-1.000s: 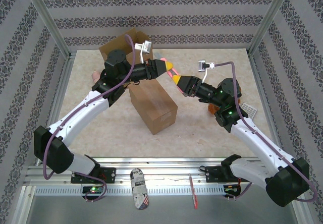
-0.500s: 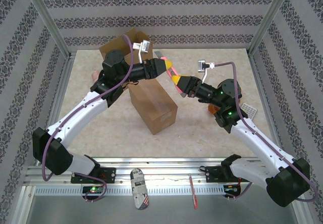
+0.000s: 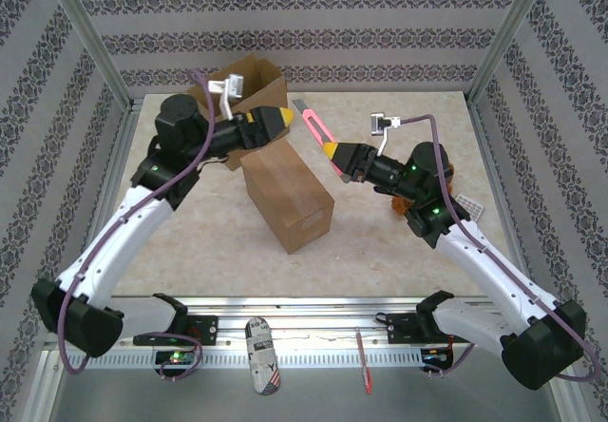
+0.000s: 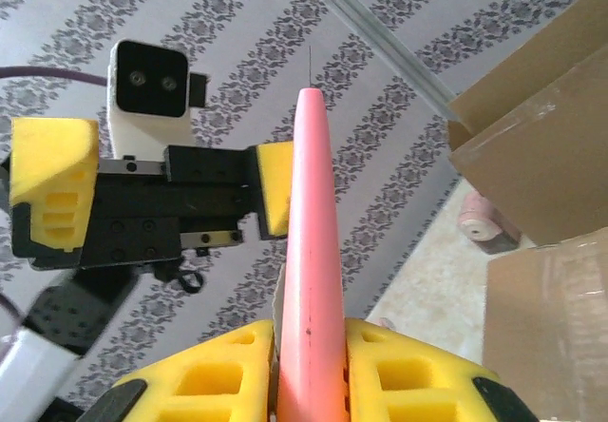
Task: Unpack the express box
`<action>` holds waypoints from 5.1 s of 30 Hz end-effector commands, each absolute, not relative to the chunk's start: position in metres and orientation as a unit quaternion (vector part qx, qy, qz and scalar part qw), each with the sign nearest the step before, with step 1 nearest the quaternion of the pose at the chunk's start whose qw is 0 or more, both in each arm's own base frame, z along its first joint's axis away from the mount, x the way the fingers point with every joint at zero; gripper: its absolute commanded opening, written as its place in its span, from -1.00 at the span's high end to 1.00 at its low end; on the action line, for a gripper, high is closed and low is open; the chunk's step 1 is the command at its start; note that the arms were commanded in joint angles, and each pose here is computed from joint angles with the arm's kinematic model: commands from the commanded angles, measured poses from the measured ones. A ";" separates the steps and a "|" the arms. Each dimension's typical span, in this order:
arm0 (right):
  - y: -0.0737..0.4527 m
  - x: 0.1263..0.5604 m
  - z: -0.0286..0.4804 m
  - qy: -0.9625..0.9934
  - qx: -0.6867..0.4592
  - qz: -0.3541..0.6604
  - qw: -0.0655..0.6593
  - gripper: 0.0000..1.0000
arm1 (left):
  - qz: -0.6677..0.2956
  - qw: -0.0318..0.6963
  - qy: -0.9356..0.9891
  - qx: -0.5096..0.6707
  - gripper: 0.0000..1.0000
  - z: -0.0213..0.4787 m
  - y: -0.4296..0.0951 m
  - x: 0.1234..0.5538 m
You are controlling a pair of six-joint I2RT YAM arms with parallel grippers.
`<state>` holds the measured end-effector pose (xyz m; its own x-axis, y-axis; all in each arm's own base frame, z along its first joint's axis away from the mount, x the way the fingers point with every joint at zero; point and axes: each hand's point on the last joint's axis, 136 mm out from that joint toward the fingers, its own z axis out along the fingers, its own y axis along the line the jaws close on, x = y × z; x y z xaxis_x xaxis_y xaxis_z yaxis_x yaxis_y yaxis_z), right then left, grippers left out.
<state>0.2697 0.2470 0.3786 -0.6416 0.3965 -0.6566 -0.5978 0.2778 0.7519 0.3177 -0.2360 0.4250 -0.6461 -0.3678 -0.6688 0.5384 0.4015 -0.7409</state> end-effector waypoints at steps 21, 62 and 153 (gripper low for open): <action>0.273 0.309 0.339 0.847 -0.190 0.286 0.405 1.00 | -0.265 0.257 0.919 -0.138 -0.41 0.230 -0.148 0.328; 0.328 0.340 0.241 0.902 -0.275 0.056 0.328 1.00 | -0.396 0.238 0.866 -0.194 -0.26 0.152 -0.163 0.352; 0.323 0.301 0.203 0.930 -0.258 0.046 0.260 1.00 | -0.298 0.194 0.900 -0.252 -0.21 0.107 -0.137 0.346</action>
